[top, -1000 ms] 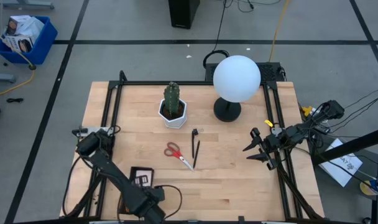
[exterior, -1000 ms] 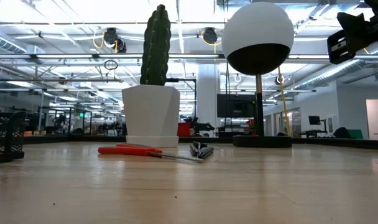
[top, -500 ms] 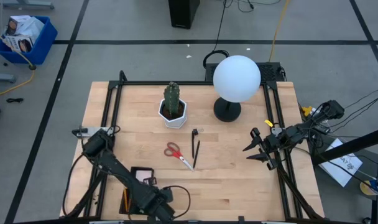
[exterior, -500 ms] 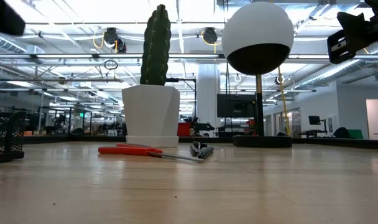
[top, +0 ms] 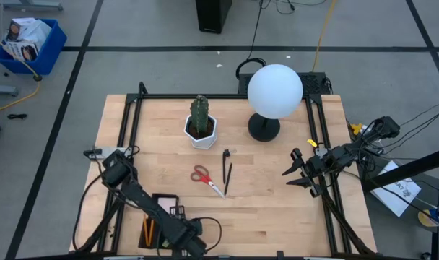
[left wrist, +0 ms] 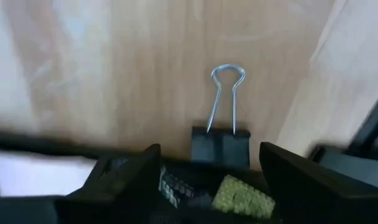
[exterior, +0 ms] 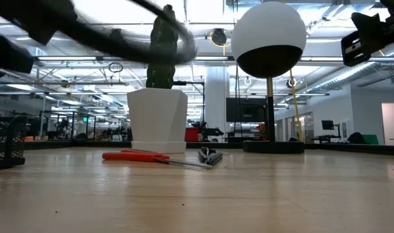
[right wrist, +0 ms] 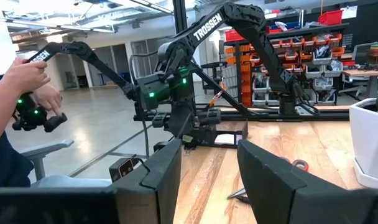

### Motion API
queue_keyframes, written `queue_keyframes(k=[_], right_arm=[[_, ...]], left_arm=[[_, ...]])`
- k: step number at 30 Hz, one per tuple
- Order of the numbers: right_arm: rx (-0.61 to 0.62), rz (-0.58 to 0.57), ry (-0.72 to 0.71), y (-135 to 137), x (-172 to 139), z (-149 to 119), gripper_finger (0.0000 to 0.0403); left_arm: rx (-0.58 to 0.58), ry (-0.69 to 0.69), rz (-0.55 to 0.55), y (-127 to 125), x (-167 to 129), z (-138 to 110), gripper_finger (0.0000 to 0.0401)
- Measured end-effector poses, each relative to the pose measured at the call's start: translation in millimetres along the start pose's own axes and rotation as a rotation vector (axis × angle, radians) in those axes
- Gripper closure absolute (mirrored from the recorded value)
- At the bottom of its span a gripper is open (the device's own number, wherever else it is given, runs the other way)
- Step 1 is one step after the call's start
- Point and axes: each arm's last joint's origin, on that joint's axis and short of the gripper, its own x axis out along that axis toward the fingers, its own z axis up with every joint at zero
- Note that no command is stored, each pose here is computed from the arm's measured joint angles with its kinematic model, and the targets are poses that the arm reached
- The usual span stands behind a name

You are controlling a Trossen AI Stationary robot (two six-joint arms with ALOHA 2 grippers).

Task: Pick and place office supplies into organizer
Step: Put the bottom binder clip in the desk organizer

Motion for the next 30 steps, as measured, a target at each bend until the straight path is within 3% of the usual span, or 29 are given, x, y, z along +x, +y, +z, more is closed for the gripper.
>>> queue_keyframes(k=[11, 20, 30], right_arm=[[0.000, 0.000, -0.001, 0.0, 0.0, 0.1, 0.0250], [0.000, 0.000, 0.000, 0.0, 0.0, 0.0, 0.0250], [0.000, 0.000, 0.000, 0.0, 0.0, 0.0, 0.0250]], left_arm=[[0.029, 0.055, 0.002, -0.3, 12.9, 4.2, 0.0161], [0.030, 0.055, -0.002, 1.6, 13.1, 6.7, 0.0257], [0.018, 0.052, -0.004, 3.6, 12.9, 9.2, 0.0255]])
